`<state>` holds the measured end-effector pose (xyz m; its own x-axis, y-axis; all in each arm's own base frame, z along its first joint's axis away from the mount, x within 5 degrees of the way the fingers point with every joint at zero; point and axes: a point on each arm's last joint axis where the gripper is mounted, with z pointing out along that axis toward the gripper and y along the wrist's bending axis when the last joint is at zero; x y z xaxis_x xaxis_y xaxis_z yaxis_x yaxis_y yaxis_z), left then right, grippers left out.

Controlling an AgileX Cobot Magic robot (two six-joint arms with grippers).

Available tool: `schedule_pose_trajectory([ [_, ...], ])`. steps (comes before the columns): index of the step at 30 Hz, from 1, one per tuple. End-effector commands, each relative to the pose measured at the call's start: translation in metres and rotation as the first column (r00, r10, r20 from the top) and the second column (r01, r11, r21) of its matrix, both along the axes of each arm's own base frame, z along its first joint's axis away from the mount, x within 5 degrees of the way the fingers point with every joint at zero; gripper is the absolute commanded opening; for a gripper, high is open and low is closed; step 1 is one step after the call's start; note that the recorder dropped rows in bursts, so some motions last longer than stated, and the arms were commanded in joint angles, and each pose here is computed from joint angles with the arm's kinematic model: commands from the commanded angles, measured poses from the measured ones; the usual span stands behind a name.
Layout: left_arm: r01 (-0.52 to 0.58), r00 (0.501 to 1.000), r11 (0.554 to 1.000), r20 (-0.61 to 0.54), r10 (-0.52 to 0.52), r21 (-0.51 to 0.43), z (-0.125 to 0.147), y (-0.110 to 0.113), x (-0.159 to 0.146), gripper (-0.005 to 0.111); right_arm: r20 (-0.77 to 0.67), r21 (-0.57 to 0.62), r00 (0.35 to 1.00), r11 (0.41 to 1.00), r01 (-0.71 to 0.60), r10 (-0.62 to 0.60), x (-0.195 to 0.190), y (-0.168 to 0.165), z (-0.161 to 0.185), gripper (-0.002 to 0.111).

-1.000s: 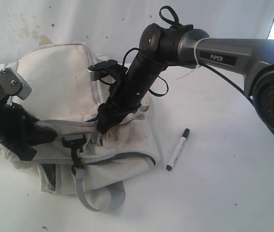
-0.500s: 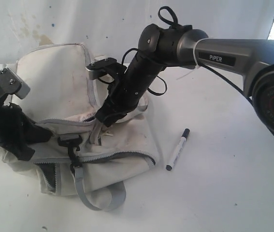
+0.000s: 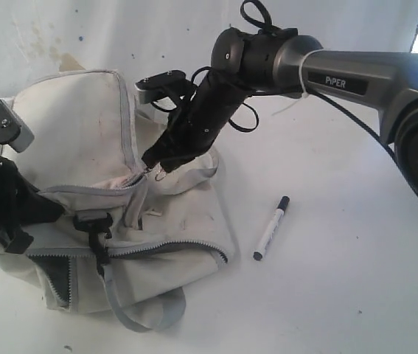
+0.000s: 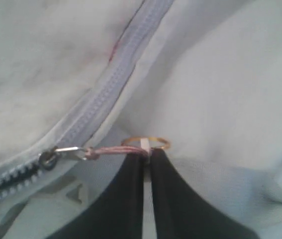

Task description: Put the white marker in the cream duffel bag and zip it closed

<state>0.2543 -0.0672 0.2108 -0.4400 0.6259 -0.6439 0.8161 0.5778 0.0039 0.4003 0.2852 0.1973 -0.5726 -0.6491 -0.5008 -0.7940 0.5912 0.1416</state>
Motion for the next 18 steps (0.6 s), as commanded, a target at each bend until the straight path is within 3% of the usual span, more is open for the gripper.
schedule_pose_trajectory([
  [1, 0.053, 0.998, 0.998, -0.034, -0.054, -0.018, 0.004, -0.003, -0.008, 0.000, 0.117, 0.105, 0.978, 0.981, 0.162, -0.174, 0.017, 0.000, 0.013, 0.000],
  [8, 0.088, 0.995, 0.996, -0.039, -0.088, 0.012, 0.002, -0.002, -0.010, 0.000, 0.280, 0.285, 0.902, 0.926, 0.248, -0.328, 0.037, 0.002, 0.028, 0.000],
  [18, 0.133, 0.991, 0.985, -0.030, -0.130, 0.106, -0.002, 0.003, -0.011, 0.000, 0.336, 0.417, 0.824, 0.856, 0.304, -0.456, 0.052, -0.006, 0.040, 0.000],
])
